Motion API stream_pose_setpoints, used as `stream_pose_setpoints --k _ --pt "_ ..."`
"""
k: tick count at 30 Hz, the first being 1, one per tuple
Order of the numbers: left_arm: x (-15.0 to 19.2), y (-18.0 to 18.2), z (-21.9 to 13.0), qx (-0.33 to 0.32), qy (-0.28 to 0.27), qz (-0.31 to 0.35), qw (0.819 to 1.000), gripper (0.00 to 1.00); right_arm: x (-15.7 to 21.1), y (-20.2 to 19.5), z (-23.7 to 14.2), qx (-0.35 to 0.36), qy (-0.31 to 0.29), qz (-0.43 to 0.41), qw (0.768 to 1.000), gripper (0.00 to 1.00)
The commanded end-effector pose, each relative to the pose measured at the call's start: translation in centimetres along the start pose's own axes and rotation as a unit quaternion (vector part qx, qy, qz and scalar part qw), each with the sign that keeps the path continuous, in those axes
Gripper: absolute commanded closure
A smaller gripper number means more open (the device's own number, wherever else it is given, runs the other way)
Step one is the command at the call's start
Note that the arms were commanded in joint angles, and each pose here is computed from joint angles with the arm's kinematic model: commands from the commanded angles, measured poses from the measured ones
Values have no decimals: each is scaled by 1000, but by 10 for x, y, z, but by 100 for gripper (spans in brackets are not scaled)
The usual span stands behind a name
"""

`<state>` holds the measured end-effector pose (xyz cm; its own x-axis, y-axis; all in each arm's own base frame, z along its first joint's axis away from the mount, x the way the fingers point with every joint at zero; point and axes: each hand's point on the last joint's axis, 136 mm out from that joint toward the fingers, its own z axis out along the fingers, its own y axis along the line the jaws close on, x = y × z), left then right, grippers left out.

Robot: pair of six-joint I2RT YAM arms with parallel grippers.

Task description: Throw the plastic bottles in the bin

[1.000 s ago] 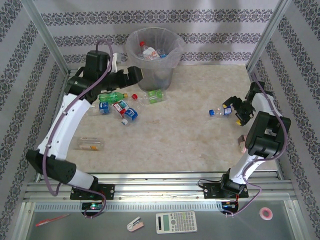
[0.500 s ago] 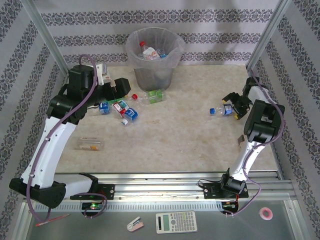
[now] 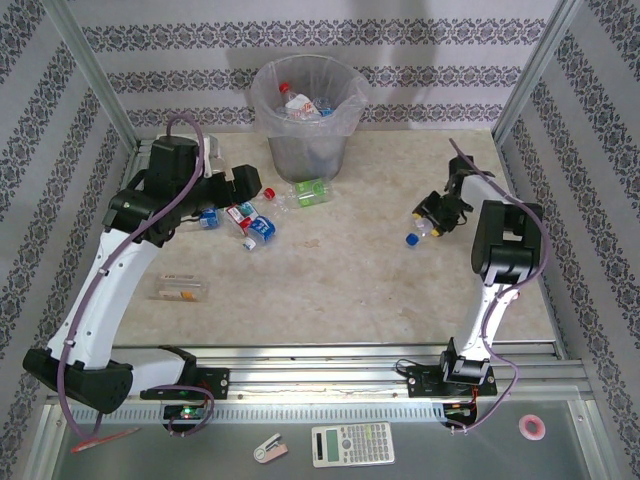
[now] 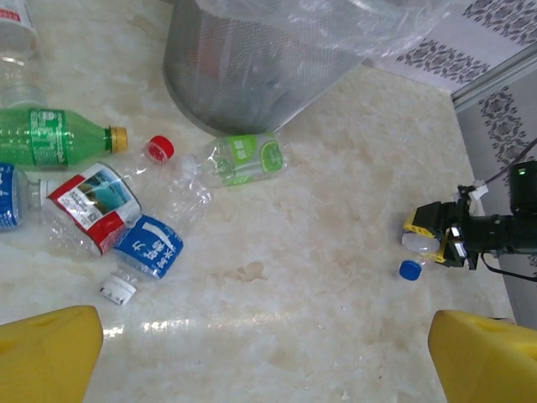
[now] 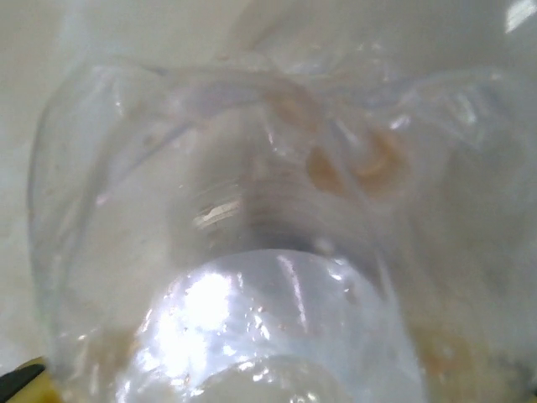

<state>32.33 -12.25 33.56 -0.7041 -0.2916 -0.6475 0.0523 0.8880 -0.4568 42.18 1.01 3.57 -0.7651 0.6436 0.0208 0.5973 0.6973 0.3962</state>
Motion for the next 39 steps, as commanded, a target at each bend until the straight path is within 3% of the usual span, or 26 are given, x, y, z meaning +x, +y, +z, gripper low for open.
stream_pose_setpoints --k 1,8,11,14,18,24,28,31,35,37,39 --pt "4 0 7 2 -2 -12 1000 0 9 56 -45 -108 -27 -17 994 54" --pt "23 20 30 -33 25 -72 997 0 28 152 -149 -299 -47 -21 953 55" --pt "31 30 34 -53 31 -87 994 0 36 169 -175 -330 -51 -27 942 55" --pt "38 41 38 -75 38 -97 992 0 44 159 -173 -310 -51 -29 949 55" --pt "52 64 40 -124 56 -127 983 0 56 108 -141 -209 -45 -22 977 56" --pt "70 100 36 -188 75 -179 963 0 67 50 -117 -115 -59 -21 991 57" --pt "82 114 40 -203 97 -207 952 0 61 52 -117 -101 -66 -34 992 57" --pt "90 120 43 -208 110 -223 946 0 46 101 -134 -171 -83 -46 981 57" --pt "99 129 45 -204 110 -250 940 0 20 240 -208 -339 -108 -106 929 56" --pt "105 135 44 -204 111 -263 936 0 18 315 -255 -422 -102 -142 890 49" --pt "114 141 41 -210 115 -275 931 0 21 362 -288 -470 -109 -173 859 35"
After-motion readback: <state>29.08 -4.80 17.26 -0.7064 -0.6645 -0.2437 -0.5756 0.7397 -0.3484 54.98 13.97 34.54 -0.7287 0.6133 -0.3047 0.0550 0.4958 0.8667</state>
